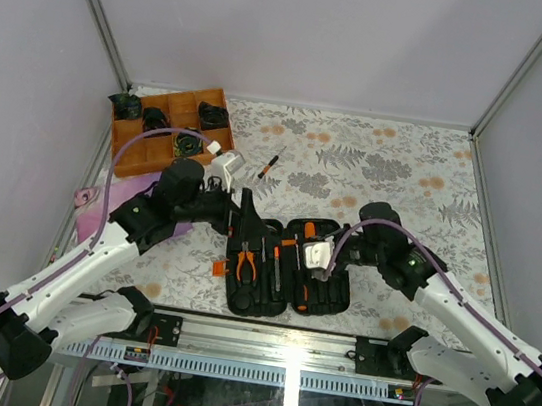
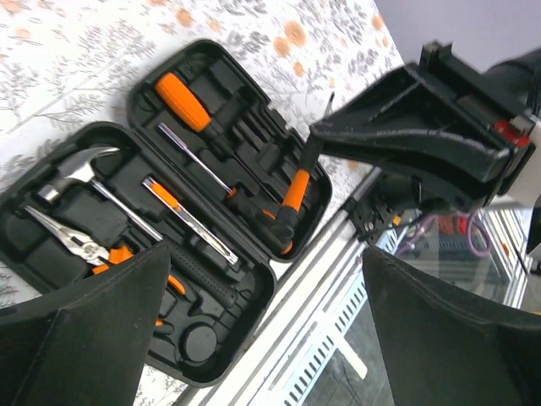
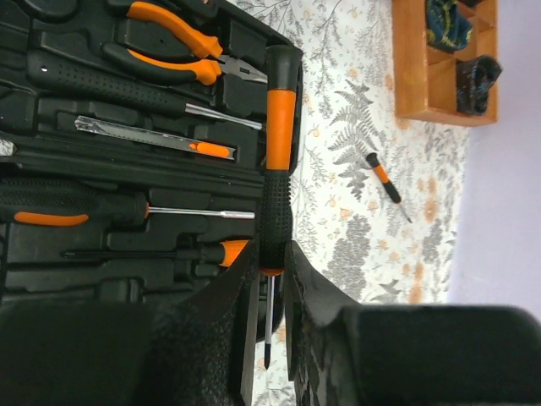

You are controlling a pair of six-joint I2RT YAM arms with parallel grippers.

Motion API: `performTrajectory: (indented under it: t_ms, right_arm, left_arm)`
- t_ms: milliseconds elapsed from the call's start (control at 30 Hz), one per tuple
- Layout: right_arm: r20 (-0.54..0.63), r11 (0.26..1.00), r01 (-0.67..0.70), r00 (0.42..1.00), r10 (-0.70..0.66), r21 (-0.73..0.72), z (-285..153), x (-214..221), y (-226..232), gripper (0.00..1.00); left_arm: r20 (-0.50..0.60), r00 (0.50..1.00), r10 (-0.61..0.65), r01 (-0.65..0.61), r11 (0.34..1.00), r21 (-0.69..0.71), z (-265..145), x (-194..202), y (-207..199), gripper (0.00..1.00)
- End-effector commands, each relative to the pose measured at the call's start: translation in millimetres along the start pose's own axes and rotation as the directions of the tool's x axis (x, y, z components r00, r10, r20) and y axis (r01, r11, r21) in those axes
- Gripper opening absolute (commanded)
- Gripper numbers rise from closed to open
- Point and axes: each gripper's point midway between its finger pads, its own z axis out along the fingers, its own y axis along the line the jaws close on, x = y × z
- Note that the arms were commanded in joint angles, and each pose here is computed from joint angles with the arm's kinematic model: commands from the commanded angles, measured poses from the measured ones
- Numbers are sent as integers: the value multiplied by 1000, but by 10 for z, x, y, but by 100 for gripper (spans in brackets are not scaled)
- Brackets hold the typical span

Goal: Sort the tools into containers
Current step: Pick up the screwdriver from the center of the board.

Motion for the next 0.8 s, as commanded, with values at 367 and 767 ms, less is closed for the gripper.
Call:
performTrajectory:
  t_ms: [367,767]
  right_arm:
    - [86,968,251,964,-251,8,-236,-412,-214,0]
    - [165,954,297,943,-288,-36,-126,-508,-208,0]
  left_arm:
    - [-135,978,156,-125,969,215,176,302,-344,85]
    - [-174,974,148,-105,966,235,493,318,-435,60]
